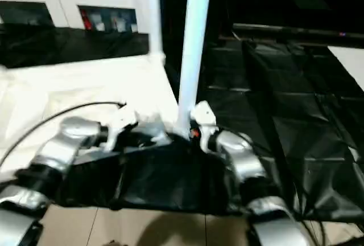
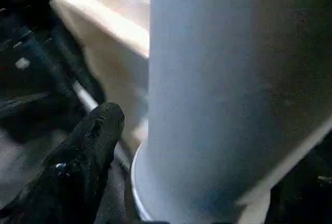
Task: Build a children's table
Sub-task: Rotate leg to tighten
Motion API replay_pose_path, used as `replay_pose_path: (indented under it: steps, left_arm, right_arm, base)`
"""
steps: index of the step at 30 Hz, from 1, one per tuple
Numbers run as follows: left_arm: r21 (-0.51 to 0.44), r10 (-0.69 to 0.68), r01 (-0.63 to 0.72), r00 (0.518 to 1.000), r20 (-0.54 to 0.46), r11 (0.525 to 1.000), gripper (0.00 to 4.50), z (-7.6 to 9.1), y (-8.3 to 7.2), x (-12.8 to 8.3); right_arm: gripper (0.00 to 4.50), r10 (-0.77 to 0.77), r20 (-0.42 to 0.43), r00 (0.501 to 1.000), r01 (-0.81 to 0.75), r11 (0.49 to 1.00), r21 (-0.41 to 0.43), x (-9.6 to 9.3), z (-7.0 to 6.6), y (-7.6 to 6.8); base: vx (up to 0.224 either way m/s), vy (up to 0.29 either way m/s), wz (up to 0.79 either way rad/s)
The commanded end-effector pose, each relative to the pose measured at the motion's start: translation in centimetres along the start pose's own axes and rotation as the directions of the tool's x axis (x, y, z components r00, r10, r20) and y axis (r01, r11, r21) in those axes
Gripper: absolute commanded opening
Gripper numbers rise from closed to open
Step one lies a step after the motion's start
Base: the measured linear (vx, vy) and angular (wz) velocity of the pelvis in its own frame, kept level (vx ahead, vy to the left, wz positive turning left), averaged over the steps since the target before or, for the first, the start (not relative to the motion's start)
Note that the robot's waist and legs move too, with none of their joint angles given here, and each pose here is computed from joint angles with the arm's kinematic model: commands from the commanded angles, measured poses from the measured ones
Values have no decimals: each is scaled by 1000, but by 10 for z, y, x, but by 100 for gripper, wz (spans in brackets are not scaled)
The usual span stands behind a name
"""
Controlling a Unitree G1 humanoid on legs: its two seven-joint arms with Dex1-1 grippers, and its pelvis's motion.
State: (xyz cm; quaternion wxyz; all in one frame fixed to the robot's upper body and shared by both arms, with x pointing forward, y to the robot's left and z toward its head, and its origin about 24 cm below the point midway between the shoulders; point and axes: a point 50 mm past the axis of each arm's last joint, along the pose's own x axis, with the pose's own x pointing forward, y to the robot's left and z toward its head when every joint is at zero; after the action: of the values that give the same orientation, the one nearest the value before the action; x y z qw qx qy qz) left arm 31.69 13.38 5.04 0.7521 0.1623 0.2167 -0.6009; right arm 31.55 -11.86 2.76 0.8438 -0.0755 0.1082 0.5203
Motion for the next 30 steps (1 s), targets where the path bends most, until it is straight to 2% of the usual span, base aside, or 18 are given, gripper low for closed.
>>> replay_pose_path:
  steps: [1,2,4,8,9,11,14,15,19,23,25,26,27,30]
  left_arm:
    - [55,-150,147,987,54,988,0,14,-13,13]
    - [58,-183,180,982,46,982,0,13,-14,10]
    - [59,-193,190,980,44,980,0,13,-15,10]
    - [57,-230,228,972,39,972,0,12,-17,6]
    - [53,-236,234,971,39,971,0,11,-18,6]
    - [48,-248,247,968,36,968,0,9,-20,4]
    - [39,-259,258,965,33,965,0,6,-22,2]
    - [39,-260,259,965,33,965,0,6,-22,2]
    - [33,-238,237,970,36,971,0,5,-21,2]
    - [23,-138,136,989,63,990,0,8,-16,8]
    - [12,-55,54,996,71,998,0,9,-11,13]
    - [3,10,-10,996,91,1000,0,12,-8,18]
    - [3,10,-10,996,91,1000,0,12,-8,18]
    - [-28,86,-83,990,109,996,0,16,-7,30]
  right_arm:
    - [387,216,2,976,-216,975,-58,6,7,17]
    - [387,283,-14,959,-283,957,-68,1,6,19]
    - [387,321,-26,947,-322,944,-72,-3,5,21]
    - [345,416,-77,906,-421,904,-79,-11,1,27]
    - [345,424,-85,902,-430,899,-79,-12,0,27]
    - [315,435,-92,896,-441,894,-74,-13,-1,28]
    - [310,439,-79,895,-444,894,-63,-12,-1,30]
    - [287,441,-77,894,-445,893,-61,-12,-1,30]
    - [274,437,-62,897,-440,897,-48,-10,-1,33]
    - [269,326,-31,945,-327,945,-17,-2,-4,30]
    - [268,207,-23,978,-206,978,12,6,-6,26]
    - [268,96,-26,995,-96,995,22,12,-8,22]
    - [268,96,-26,995,-96,995,22,12,-8,22]
    - [267,-72,-17,997,73,994,87,25,-10,20]
  base:
    - [0,0,0]
    - [0,0,0]
    - [0,0,0]
    - [0,0,0]
    - [0,0,0]
    - [0,0,0]
    - [0,0,0]
    - [0,0,0]
    - [0,0,0]
    - [0,0,0]
    - [0,0,0]
    - [0,0,0]
    - [0,0,0]
    - [0,0,0]
